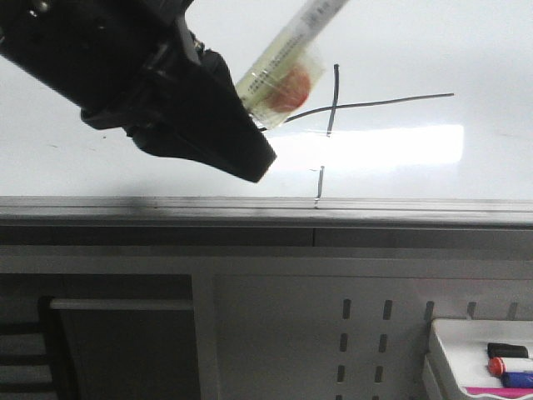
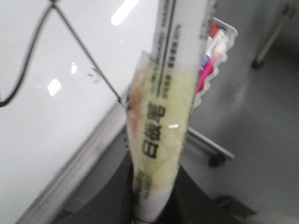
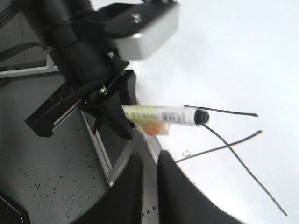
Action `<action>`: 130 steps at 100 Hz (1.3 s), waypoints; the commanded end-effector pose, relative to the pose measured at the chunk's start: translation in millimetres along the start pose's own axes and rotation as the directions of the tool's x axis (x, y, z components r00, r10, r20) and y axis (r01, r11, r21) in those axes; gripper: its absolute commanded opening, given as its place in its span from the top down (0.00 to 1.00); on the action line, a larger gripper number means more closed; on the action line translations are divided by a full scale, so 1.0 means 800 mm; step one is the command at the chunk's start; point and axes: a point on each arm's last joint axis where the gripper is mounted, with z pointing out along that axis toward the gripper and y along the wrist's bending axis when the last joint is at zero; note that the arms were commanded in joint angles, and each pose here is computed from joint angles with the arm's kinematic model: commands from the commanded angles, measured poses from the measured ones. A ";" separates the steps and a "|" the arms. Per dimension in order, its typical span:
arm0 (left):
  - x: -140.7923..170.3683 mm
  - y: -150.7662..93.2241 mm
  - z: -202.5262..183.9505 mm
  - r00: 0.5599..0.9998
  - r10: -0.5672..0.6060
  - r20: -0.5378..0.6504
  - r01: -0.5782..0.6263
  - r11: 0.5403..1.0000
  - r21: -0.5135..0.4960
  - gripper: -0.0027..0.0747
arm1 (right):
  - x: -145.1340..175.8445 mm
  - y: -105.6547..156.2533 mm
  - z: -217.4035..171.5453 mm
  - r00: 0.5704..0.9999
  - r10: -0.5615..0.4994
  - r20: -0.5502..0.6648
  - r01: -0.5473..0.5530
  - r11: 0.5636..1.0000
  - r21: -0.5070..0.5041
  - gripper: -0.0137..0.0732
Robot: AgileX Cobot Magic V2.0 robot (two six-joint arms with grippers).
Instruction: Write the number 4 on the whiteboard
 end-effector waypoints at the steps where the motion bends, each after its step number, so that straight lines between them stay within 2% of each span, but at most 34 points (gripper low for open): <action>1: -0.022 0.017 -0.013 0.969 -0.141 0.201 0.168 0.978 -0.124 0.99 | -0.014 -0.016 -0.018 0.995 0.027 0.098 -0.035 0.996 0.081 0.91; 11: -0.025 0.032 -0.015 0.921 -0.226 0.318 0.300 0.931 -0.208 0.99 | -0.011 -0.021 -0.019 0.995 0.037 0.092 -0.047 0.993 0.104 0.92; 22: -0.025 0.044 -0.013 0.884 -0.262 0.387 0.380 0.885 -0.270 0.99 | -0.011 -0.022 -0.019 0.995 0.041 0.091 -0.051 0.993 0.108 0.92; 38: -0.021 0.057 -0.003 0.864 -0.279 0.419 0.432 0.838 -0.333 0.99 | -0.011 -0.022 -0.019 0.995 0.042 0.093 -0.052 0.993 0.109 0.92; 56: -0.008 0.070 0.013 0.819 -0.363 0.443 0.539 0.751 -0.381 0.99 | -0.011 -0.022 -0.017 0.994 0.042 0.097 -0.053 0.993 0.109 0.92; 74: -0.006 0.070 0.020 0.819 -0.383 0.427 0.547 0.747 -0.379 0.99 | -0.012 -0.023 -0.009 0.995 0.044 0.089 -0.053 0.993 0.103 0.92; 98: -0.014 0.072 0.025 0.774 -0.453 0.442 0.612 0.714 -0.341 0.99 | -0.013 -0.023 0.000 0.995 0.052 0.081 -0.059 0.994 0.093 0.92; 111: -0.019 0.069 0.036 0.774 -0.481 0.412 0.614 0.728 -0.306 0.99 | -0.013 -0.022 0.002 0.995 0.055 0.078 -0.062 0.994 0.090 0.92; 130: -0.015 0.073 0.045 0.746 -0.529 0.405 0.655 0.692 -0.303 0.99 | -0.011 -0.021 0.002 0.996 0.060 0.066 -0.065 0.994 0.082 0.92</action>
